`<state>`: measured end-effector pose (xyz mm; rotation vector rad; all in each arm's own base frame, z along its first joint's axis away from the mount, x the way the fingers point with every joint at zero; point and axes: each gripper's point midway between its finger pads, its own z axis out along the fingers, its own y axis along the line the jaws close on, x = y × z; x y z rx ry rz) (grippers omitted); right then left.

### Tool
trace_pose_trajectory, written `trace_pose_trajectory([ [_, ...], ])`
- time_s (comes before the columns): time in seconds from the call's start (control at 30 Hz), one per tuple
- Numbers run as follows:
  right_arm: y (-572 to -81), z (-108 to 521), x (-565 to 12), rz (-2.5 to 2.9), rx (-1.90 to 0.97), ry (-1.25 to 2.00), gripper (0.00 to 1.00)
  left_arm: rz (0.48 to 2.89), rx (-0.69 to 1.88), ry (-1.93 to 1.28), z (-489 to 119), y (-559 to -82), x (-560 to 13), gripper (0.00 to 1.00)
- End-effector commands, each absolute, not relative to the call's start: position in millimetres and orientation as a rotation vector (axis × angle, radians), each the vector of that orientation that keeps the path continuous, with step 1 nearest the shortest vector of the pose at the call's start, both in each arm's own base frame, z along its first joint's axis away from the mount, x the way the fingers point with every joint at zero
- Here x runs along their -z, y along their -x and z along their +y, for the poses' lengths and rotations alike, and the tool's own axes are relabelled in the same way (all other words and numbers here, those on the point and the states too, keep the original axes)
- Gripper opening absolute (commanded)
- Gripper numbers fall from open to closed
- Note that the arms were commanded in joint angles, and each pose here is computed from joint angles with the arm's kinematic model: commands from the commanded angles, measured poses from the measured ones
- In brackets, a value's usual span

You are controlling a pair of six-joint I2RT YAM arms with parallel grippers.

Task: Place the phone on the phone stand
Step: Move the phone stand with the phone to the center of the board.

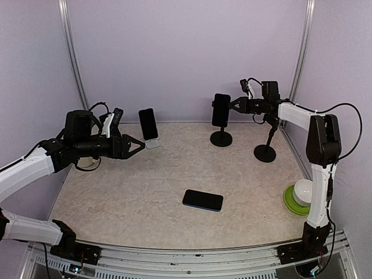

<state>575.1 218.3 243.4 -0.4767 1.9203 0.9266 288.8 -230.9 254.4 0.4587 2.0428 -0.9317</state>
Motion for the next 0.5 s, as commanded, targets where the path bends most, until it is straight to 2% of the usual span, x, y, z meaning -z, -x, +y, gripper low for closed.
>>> trace_pose_trajectory([
  [0.0, -573.3, 225.2, -281.1, 1.771, -0.902, 0.555, 0.0, 2.01, 0.944, -0.452, -228.7, -288.7, -260.5, 0.99],
  [0.33, -567.3, 227.2, -277.6, 1.78, -0.928, 0.566, 0.21, 2.01, 0.943, -0.455, -228.8, -287.7, -260.2, 0.99],
  [0.47, -564.8, 227.2, -283.0, 1.777, -0.931, 0.566, 0.34, 2.011, 0.944, -0.456, -228.7, -287.6, -259.7, 0.99],
])
